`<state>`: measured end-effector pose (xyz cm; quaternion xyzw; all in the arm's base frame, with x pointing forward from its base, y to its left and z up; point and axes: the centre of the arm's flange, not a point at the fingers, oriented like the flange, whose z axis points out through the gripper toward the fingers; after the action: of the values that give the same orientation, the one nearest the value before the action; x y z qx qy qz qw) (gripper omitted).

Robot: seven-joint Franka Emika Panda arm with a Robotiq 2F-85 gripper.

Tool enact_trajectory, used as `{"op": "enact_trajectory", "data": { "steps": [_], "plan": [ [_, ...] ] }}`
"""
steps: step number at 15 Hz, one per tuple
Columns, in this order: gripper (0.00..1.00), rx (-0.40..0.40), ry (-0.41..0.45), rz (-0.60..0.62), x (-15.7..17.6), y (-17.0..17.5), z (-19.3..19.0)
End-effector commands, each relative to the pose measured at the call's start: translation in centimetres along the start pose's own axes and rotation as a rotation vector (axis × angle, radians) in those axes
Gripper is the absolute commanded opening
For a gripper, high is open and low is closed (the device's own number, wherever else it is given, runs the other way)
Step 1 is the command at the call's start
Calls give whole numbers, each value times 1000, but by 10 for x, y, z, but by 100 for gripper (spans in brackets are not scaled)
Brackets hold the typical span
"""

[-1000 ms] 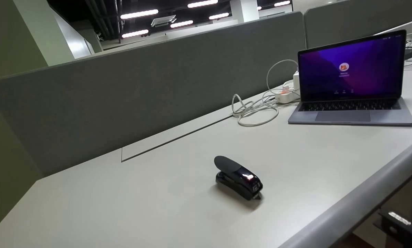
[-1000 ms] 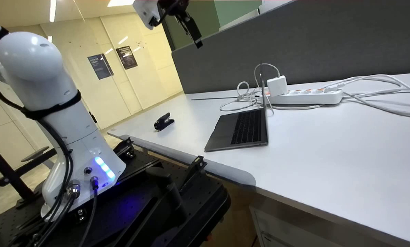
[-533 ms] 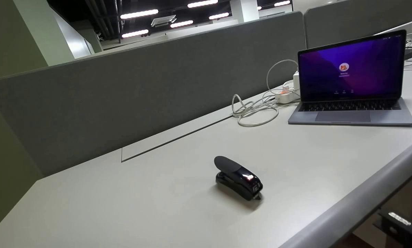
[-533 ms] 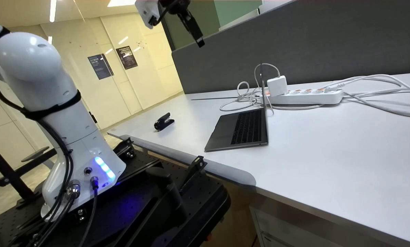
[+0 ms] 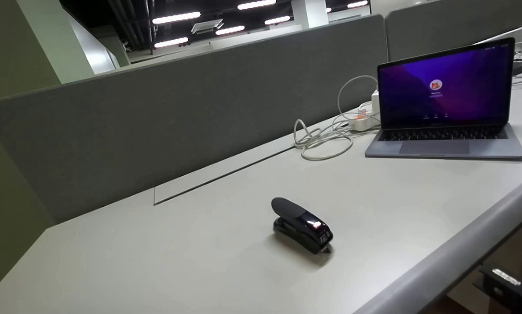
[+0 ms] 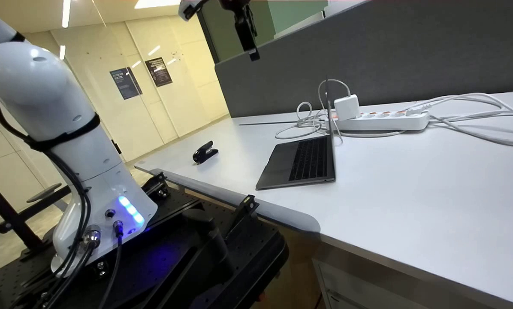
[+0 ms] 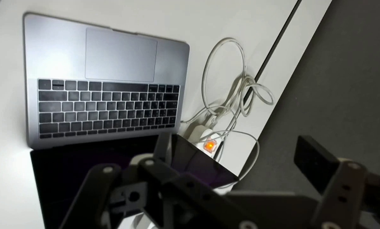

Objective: Fold the laptop

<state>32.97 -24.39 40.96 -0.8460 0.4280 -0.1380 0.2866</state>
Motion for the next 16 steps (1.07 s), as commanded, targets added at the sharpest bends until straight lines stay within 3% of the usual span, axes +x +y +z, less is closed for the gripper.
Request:
{"op": "enact_trajectory", "data": {
  "steps": [1,4,5,10,16],
  "plan": [
    [100,-30,-109,162,34,-1,-22],
    [100,-100,-229,212,43,7,-38],
    [100,-49,-184,146,23,16,-23],
    [100,-100,-237,207,40,18,-27],
    [100,-228,-69,327,100,34,-38]
  ]
}}
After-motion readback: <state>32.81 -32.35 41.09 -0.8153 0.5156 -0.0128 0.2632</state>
